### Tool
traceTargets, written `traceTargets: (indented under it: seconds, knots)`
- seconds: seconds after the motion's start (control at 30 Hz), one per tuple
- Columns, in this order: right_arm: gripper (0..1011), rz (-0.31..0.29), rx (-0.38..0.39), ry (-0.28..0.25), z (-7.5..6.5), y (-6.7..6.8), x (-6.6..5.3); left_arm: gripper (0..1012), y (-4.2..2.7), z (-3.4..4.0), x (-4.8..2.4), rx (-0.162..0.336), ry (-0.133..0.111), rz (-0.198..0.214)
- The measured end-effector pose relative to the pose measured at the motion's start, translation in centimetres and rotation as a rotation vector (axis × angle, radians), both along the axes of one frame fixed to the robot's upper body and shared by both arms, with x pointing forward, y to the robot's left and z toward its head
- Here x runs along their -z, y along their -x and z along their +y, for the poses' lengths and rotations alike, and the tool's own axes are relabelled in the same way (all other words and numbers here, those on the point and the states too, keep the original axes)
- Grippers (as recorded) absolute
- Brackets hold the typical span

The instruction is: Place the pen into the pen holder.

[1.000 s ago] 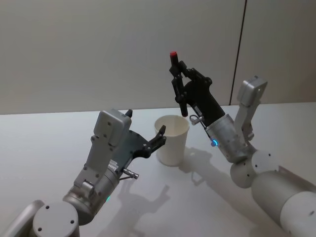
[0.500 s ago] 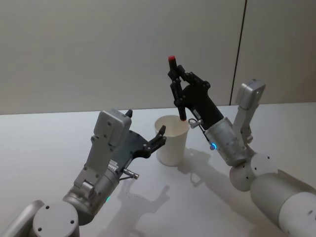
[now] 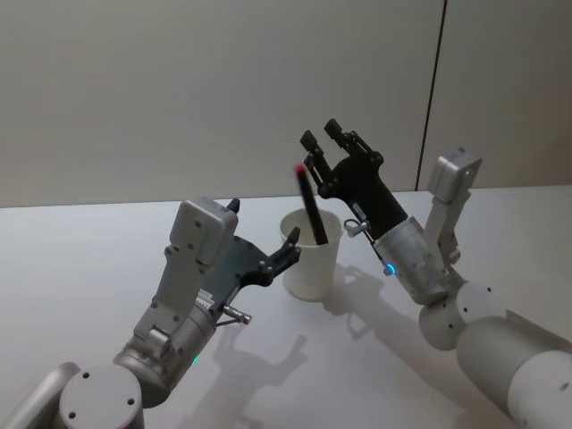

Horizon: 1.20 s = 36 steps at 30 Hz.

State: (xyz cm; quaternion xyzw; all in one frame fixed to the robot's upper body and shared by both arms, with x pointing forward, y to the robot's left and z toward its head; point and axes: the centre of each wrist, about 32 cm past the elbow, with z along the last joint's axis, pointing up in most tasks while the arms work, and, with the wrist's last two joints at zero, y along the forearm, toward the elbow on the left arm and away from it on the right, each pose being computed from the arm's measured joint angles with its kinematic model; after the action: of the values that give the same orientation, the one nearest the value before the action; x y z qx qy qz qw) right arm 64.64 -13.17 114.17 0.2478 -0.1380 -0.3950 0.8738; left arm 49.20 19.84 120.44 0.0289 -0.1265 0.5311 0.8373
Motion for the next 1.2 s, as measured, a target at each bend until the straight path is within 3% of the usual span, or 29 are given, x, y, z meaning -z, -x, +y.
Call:
traceTargets:
  seconds: [0.63,1.2]
  knots:
    - [977,0.006,0.011,0.014,-0.2,0.2,0.4,1000,0.0,0.0,0.0,0.0,0.0,0.0]
    - [1001,0.059,0.055,0.026,-1.5,0.7,1.2,1000,0.0,0.0,0.0,0.0,0.0,0.0]
